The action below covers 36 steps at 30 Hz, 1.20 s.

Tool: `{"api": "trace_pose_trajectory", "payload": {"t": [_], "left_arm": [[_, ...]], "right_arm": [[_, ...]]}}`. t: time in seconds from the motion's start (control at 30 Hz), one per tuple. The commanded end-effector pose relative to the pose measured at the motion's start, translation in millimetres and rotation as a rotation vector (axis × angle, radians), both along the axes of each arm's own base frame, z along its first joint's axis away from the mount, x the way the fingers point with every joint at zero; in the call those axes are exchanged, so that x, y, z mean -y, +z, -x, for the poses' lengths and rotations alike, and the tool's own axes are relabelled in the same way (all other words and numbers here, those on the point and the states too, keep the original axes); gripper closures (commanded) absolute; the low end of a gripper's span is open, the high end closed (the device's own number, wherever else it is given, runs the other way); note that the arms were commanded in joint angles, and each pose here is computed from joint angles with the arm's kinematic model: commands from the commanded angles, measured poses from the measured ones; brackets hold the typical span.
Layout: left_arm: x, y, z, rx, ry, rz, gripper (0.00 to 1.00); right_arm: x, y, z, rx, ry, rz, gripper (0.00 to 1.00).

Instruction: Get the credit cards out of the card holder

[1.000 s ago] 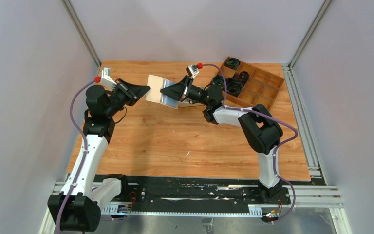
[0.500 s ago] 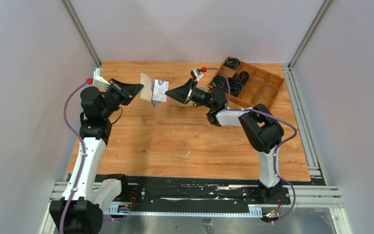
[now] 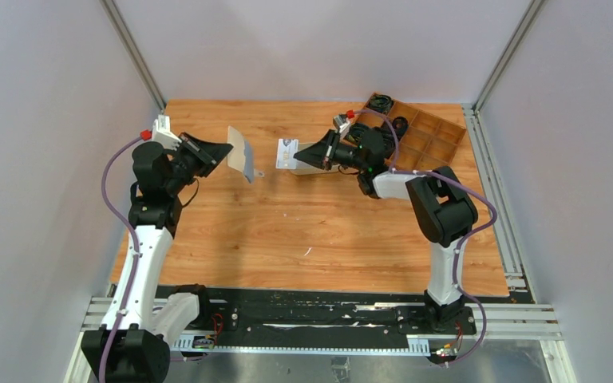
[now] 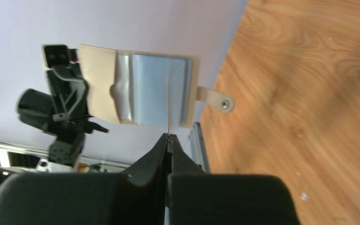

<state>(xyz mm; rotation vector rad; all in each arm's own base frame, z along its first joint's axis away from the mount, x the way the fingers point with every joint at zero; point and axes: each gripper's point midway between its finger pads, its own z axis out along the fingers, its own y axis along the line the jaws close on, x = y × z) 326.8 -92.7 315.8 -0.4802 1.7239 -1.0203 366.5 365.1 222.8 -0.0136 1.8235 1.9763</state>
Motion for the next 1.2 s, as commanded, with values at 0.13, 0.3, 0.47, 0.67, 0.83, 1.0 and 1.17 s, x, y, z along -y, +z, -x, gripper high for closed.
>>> {"api": "trace_pose_trajectory", "payload": {"t": [0.13,0.3,0.47,0.67,0.83,1.0,1.17], "left_arm": [[-3.3,-3.2,7.0,0.007,-0.013,-0.079,1.00],[4.2,-26.3,10.8,-0.040,-0.077,-0.093,1.00],[5.1,-65.5,18.5,-0.108,-0.073,-0.063,1.00],[7.3,-116.2,29.0,-0.185,-0.080,-0.041,1.00],[7.7,-150.9,41.8,-0.244,-0.083,-0.045,1.00],[0.1,-184.9,50.9,-0.296,-0.046,-0.086,1.00],[-8.5,-211.4,51.3,-0.333,0.002,-0.112,1.00]], "right_arm": [[8.1,-52.3,-21.4,0.026,0.125,0.363,1.00],[23.7,-88.5,-47.3,0.014,0.082,0.636,1.00],[37.1,-113.9,-77.1,-0.008,-0.001,0.739,1.00],[39.8,-131.9,-106.8,-0.034,-0.039,0.781,1.00],[42.2,-140.2,-120.9,-0.048,-0.066,0.795,1.00],[48.0,-148.3,-133.4,-0.075,-0.092,0.795,1.00],[46.8,-147.5,-143.1,-0.077,-0.095,0.793,1.00]]}}
